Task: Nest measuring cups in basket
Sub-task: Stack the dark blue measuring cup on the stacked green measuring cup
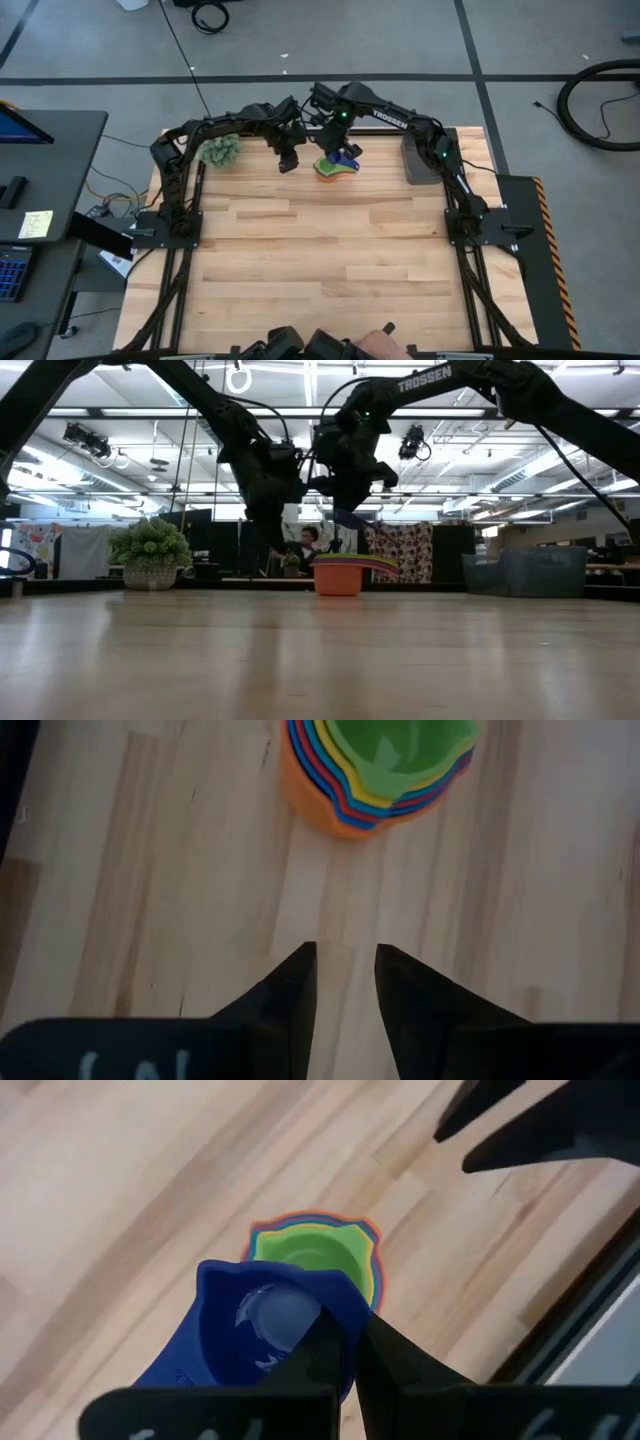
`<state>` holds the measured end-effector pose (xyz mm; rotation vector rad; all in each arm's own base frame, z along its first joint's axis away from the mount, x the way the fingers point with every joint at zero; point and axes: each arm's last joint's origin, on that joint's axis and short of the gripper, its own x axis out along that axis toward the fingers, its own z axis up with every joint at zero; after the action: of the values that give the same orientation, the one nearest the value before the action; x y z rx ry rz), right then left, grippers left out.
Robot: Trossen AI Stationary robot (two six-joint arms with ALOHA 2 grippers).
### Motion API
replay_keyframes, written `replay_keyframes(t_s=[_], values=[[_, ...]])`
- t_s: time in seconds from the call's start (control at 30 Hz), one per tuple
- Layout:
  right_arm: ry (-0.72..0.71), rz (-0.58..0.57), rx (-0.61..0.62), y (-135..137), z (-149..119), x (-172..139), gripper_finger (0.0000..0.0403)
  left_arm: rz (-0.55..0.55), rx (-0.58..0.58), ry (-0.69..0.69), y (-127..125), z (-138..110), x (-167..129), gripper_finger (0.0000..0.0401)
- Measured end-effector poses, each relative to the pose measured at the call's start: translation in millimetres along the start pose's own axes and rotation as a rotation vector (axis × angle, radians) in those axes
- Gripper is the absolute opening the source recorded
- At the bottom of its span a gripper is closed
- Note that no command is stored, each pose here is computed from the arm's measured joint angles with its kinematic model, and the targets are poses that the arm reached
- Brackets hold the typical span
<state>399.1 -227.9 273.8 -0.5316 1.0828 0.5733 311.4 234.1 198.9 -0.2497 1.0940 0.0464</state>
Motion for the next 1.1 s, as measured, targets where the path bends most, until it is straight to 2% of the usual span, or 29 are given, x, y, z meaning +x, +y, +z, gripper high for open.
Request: replay_keyframes(t_s=[0.1, 0.2, 0.33, 0.47, 0.57, 0.67, 0.73, 0.83, 0.93, 1.1], values=[[-0.006, -0.009, 0.11, 0, 5, 2, 0.0016, -0.001, -0.013, -0.001, 0, 0, 0, 0.0109], [-0.001, 0.011, 0.158, 3, 7, 3, 0.0016, 0.013, 0.033, -0.03, 2, 3, 1, 0.0109], [0.016, 0.046, 0.179, 8, 8, 1, 0.0016, 0.075, 0.138, -0.136, 7, 14, 1, 0.0109], [0.044, 0.047, 0.247, 11, 3, -8, 0.0016, 0.141, 0.144, -0.25, 16, 26, 11, 0.0109], [0.069, 0.013, 0.3, 13, -3, -25, 0.0016, 0.138, 0.072, -0.307, 22, 31, 15, 0.0109], [0.04, -0.043, 0.362, 17, -10, -53, 0.0016, 0.074, -0.035, -0.344, 21, 33, 15, 0.0109], [0.027, -0.068, 0.417, 22, -15, -71, 0.0016, 0.011, -0.108, -0.377, 18, 41, 8, 0.0109], [0.028, -0.136, 0.477, 28, -22, -97, 0.0016, 0.005, -0.192, -0.442, 16, 58, -9, 0.0109], [0.046, -0.182, 0.526, 34, -28, -113, 0.0016, 0.018, -0.213, -0.485, 6, 74, -17, 0.0109], [0.133, -0.228, 0.567, 42, -40, -130, 0.0016, 0.11, -0.198, -0.554, -18, 102, -14, 0.0109]])
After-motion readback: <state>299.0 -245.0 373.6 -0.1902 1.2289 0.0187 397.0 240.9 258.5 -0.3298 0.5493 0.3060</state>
